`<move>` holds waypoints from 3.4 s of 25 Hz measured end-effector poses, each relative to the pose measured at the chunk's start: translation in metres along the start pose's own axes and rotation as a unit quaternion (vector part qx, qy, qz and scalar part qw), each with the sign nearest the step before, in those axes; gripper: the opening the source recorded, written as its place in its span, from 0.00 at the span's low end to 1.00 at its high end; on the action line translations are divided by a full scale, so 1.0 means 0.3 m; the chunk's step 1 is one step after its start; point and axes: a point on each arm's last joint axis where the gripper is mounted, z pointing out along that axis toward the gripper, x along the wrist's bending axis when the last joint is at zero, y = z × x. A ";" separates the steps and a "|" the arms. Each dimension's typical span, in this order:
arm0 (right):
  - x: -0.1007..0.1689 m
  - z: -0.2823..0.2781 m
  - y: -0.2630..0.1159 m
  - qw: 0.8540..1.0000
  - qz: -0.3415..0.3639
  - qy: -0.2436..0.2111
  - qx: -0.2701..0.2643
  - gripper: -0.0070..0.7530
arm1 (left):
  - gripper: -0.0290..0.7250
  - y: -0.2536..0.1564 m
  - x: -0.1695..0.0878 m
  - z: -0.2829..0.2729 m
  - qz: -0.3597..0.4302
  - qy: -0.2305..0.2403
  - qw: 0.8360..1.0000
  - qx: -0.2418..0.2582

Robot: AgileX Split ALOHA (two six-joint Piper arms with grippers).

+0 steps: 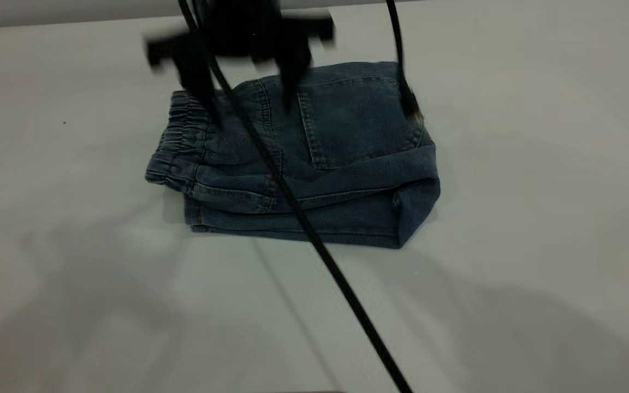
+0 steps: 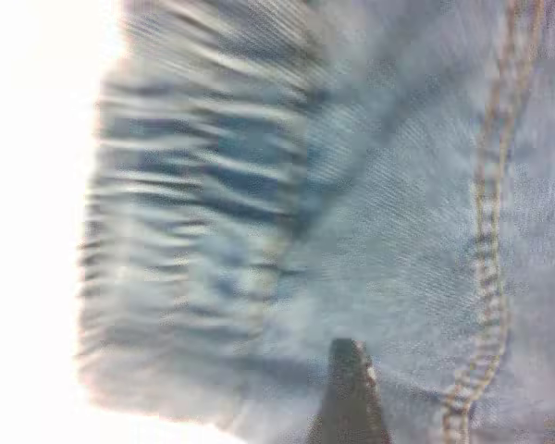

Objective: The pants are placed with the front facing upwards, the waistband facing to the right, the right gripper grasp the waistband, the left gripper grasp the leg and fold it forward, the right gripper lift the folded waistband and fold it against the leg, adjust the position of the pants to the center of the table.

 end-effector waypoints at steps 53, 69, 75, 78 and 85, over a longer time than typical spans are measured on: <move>-0.656 -0.635 -1.237 0.961 -0.236 0.085 -0.113 0.62 | 0.62 -0.716 -0.226 -0.332 -0.092 -0.019 0.955 0.280; -0.695 -0.655 -1.307 0.948 -0.222 0.114 -0.199 0.62 | 0.62 -0.731 -0.211 -0.342 -0.144 0.037 0.955 0.258; -0.695 -0.655 -1.307 0.948 -0.223 0.114 -0.199 0.62 | 0.62 -0.731 -0.211 -0.343 -0.144 0.037 0.955 0.258; -0.695 -0.655 -1.307 0.948 -0.222 0.114 -0.199 0.62 | 0.62 -0.731 -0.211 -0.343 -0.144 0.037 0.955 0.258; -0.695 -0.655 -1.307 0.948 -0.222 0.114 -0.199 0.62 | 0.62 -0.731 -0.211 -0.343 -0.144 0.037 0.955 0.258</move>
